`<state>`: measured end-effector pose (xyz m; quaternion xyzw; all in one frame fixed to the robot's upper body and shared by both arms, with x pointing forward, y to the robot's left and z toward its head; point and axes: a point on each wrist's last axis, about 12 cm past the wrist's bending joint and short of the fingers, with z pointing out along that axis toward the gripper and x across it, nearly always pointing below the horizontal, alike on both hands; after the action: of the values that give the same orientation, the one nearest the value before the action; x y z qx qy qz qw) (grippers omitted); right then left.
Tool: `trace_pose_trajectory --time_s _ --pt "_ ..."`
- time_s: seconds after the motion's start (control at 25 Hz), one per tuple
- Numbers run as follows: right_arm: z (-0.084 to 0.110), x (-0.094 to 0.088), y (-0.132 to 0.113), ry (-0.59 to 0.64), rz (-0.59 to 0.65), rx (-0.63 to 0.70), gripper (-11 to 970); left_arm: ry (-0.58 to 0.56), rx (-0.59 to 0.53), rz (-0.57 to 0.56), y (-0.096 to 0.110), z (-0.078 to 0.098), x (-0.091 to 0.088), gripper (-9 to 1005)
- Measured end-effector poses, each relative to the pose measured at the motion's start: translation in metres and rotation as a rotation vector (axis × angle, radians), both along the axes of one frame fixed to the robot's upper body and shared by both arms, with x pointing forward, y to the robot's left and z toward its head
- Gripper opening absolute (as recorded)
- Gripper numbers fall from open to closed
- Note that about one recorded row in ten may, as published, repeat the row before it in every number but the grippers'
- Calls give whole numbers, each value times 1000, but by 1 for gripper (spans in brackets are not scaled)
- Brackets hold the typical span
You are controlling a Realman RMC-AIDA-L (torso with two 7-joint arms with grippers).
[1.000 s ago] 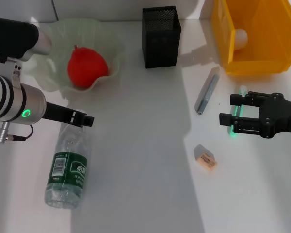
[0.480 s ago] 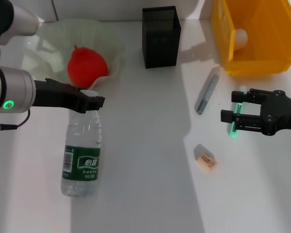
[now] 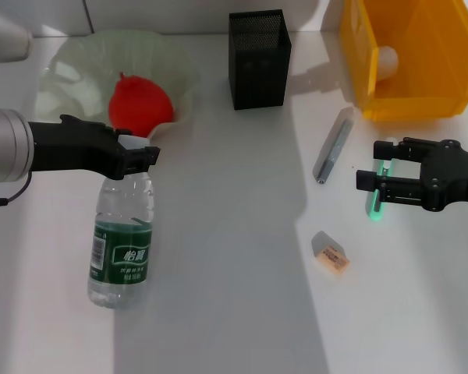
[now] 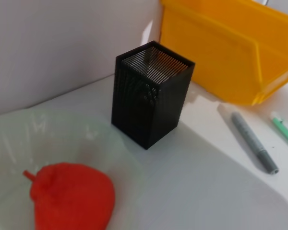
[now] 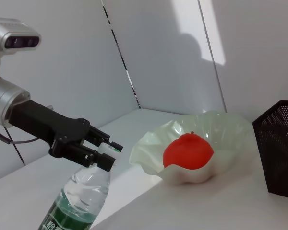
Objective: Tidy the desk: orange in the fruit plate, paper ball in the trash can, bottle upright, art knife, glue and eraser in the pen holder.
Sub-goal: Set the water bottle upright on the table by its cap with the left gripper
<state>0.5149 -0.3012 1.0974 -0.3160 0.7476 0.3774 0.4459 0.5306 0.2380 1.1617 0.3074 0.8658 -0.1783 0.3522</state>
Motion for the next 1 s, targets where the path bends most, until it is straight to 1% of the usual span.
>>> trace_pose_trajectory --time_s 0.16,0.28,0.36,1.0 --pt "0 0 0 0 1 -1 729 -32 -35 -31 1 4 -3 484" --pt "0 1 0 0 1 0 728 -40 -47 -32 2 6 -3 484" --pt "1 1 0 6 0 2 727 -53 -69 -20 7 10 -3 484" --pt "4 4 -1 9 -1 4 724 -85 -60 -32 17 19 -5 483"
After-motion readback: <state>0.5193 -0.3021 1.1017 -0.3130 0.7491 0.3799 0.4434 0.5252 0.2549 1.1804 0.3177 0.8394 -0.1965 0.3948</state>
